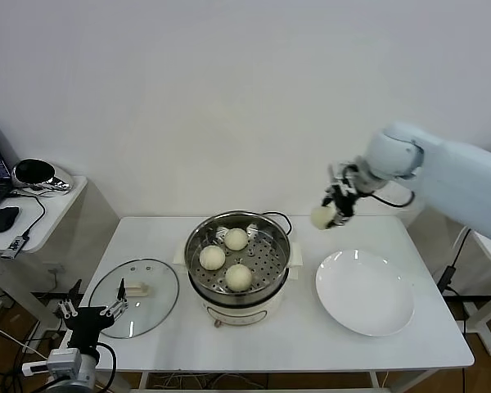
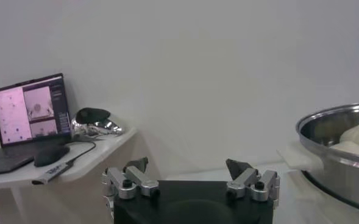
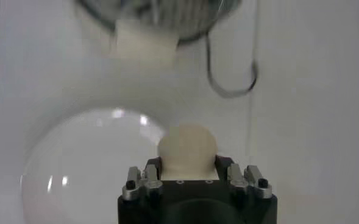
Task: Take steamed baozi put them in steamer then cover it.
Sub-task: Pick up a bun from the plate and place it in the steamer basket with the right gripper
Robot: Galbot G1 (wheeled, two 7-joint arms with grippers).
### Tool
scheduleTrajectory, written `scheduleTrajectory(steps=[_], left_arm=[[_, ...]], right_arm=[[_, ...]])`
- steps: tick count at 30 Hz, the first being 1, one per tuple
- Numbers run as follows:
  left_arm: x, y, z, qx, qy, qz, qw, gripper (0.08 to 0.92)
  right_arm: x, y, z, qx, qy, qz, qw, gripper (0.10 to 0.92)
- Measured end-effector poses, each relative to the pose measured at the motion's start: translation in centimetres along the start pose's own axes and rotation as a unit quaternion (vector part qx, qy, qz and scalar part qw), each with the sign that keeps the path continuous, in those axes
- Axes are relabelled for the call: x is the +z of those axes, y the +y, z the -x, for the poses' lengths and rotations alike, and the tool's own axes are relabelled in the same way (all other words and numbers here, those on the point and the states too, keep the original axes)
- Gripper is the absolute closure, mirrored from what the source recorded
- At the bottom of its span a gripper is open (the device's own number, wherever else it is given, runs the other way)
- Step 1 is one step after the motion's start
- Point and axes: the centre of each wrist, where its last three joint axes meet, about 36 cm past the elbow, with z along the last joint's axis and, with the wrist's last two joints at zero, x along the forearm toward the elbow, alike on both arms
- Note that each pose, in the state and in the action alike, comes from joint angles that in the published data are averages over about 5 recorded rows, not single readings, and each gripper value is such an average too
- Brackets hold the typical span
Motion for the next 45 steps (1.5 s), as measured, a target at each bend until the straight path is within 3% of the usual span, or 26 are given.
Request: scheduleTrajectory(steps=[14, 28, 45], left_arm=[[0.1, 0.2, 0.0, -0.009, 0.0, -0.004, 1.0, 0.177], [0.2, 0.3, 0.1, -0.012, 0.002, -0.005, 1.0, 0.177], [0.1, 0.3, 0.2, -0.013, 0.0, -0.007, 1.0, 0.177]], right_arm=[[-9.8, 0.5, 6.8, -0.036, 0.0, 0.012, 0.999, 0.462], [-11.0, 2.8, 13.2, -0.063, 0.02, 0.028, 0.997, 0.462], [-11.2, 3.0, 14.8, -0.049, 0.034, 0.022, 0.998, 0.458]])
